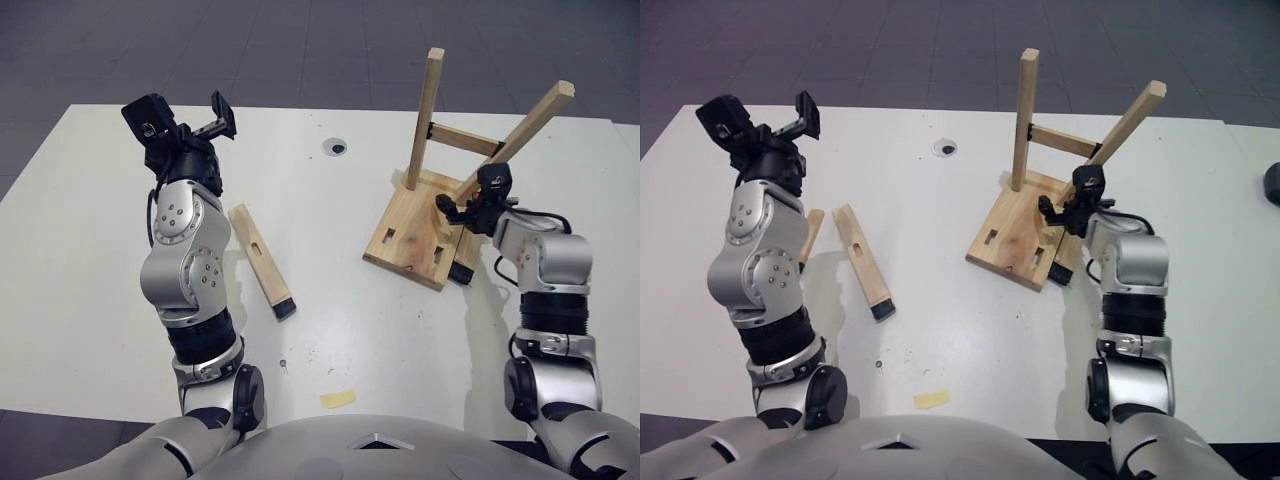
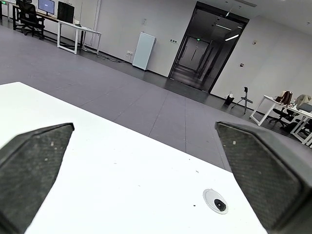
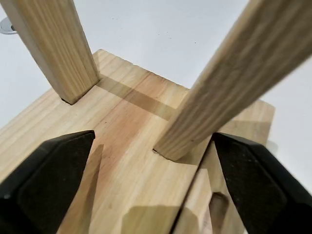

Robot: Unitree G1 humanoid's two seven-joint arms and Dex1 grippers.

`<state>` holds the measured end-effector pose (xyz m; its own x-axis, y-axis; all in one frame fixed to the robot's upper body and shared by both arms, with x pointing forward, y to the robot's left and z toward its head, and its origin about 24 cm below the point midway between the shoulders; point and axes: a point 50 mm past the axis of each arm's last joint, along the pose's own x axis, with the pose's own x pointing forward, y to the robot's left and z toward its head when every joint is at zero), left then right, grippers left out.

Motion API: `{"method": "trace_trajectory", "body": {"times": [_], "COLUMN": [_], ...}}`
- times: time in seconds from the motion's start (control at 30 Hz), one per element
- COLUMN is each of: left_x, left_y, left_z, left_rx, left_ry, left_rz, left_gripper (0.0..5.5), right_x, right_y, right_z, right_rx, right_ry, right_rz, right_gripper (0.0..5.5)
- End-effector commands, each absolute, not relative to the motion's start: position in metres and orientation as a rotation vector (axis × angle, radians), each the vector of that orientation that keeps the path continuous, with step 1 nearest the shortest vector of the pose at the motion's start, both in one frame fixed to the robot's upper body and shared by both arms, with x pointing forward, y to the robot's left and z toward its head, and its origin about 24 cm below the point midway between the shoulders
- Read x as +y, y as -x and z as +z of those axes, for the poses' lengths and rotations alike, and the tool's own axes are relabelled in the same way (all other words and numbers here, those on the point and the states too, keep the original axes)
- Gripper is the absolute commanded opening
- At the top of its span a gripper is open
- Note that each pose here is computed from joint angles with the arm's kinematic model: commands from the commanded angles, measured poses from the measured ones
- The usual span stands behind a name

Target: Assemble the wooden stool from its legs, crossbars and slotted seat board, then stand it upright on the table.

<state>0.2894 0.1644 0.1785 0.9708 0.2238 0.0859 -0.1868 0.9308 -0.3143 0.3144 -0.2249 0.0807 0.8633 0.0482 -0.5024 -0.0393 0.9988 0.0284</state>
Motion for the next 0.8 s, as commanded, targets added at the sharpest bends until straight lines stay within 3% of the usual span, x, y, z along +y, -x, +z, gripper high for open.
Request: {"method": "trace_trajectory", "body": {"times": [0.03, 0.27, 0.5, 0.67, 0.8], "left_x": [0.160, 0.158, 0.159, 0.160, 0.160], "left_y": [-0.293, -0.295, -0.298, -0.298, -0.297], "left_z": [0.181, 0.181, 0.182, 0.184, 0.183], "left_rx": [-0.116, -0.111, -0.114, -0.117, -0.117], "left_ry": [0.296, 0.293, 0.286, 0.282, 0.283], "left_rz": [0.183, 0.172, 0.164, 0.165, 0.170], "left_gripper": [5.40, 5.40, 5.40, 5.40, 5.40], "right_x": [-0.226, -0.218, -0.216, -0.213, -0.196], "right_y": [-0.316, -0.321, -0.324, -0.326, -0.329], "right_z": [0.063, 0.047, 0.041, 0.038, 0.037], "right_rx": [0.528, 0.500, 0.473, 0.489, 0.507], "right_ry": [-0.070, -0.084, 0.009, 0.108, 0.129], "right_rz": [-0.059, -0.136, 0.033, 0.234, 0.331], "right_gripper": [3.82, 2.62, 1.50, 1.26, 1.26]}}
